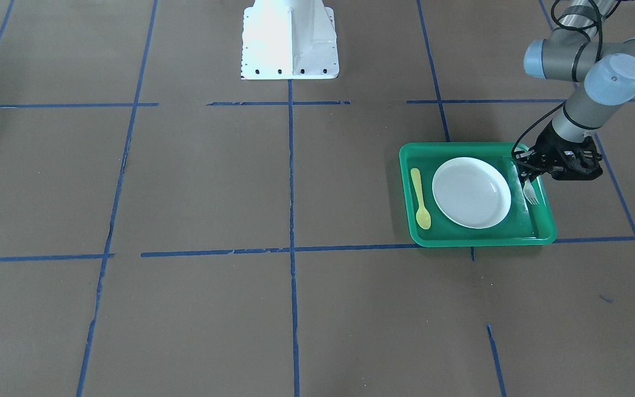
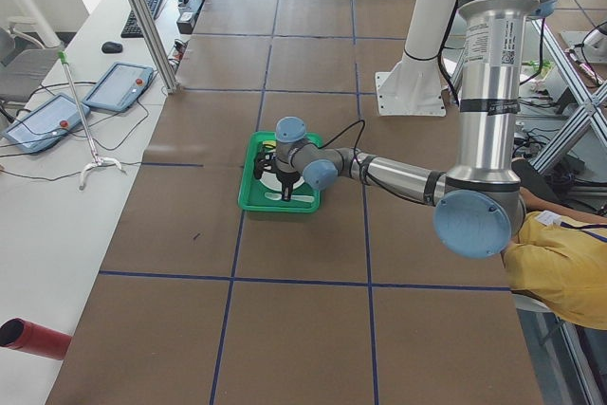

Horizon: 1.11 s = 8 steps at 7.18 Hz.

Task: Place fork
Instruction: 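Lower the fork onto the tray beside the plate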

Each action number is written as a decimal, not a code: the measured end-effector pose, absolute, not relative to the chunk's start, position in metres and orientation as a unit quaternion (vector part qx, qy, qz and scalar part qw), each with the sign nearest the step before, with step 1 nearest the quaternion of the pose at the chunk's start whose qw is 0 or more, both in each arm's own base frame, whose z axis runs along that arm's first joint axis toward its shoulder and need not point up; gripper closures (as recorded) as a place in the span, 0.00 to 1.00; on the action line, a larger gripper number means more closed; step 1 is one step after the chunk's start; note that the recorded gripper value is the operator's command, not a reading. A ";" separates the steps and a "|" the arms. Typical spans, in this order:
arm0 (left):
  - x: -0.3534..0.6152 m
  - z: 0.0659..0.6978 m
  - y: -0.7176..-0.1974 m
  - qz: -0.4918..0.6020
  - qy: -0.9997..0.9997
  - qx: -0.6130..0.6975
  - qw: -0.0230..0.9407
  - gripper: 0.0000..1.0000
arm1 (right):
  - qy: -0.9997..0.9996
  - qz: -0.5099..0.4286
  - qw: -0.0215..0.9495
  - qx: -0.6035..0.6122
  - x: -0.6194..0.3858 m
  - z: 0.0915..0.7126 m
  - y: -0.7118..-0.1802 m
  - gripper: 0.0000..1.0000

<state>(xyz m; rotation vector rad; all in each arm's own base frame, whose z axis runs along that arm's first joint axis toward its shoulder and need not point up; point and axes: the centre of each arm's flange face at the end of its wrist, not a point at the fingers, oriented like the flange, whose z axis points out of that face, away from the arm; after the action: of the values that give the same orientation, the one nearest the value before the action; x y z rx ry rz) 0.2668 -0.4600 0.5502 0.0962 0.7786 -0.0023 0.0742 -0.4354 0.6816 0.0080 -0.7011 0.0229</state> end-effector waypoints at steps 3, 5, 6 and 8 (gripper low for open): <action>0.278 0.545 -0.479 -0.008 0.383 0.048 0.922 1.00 | -0.343 0.011 0.939 0.004 0.074 0.682 -0.435 0.00; 0.284 0.551 -0.488 -0.011 0.380 0.045 0.924 1.00 | -0.343 0.011 0.939 0.004 0.074 0.682 -0.435 0.00; 0.284 0.558 -0.491 -0.011 0.382 0.047 0.923 1.00 | -0.343 0.011 0.939 0.004 0.074 0.682 -0.435 0.00; 0.284 0.565 -0.492 -0.009 0.394 0.048 0.918 0.33 | -0.343 0.011 0.939 0.004 0.074 0.682 -0.435 0.00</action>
<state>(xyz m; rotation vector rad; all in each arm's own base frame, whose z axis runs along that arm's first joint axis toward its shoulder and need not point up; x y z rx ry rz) 0.2844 -0.4916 0.5647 0.0983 0.8101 -0.0180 0.0742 -0.4354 0.6816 0.0086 -0.7011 0.0226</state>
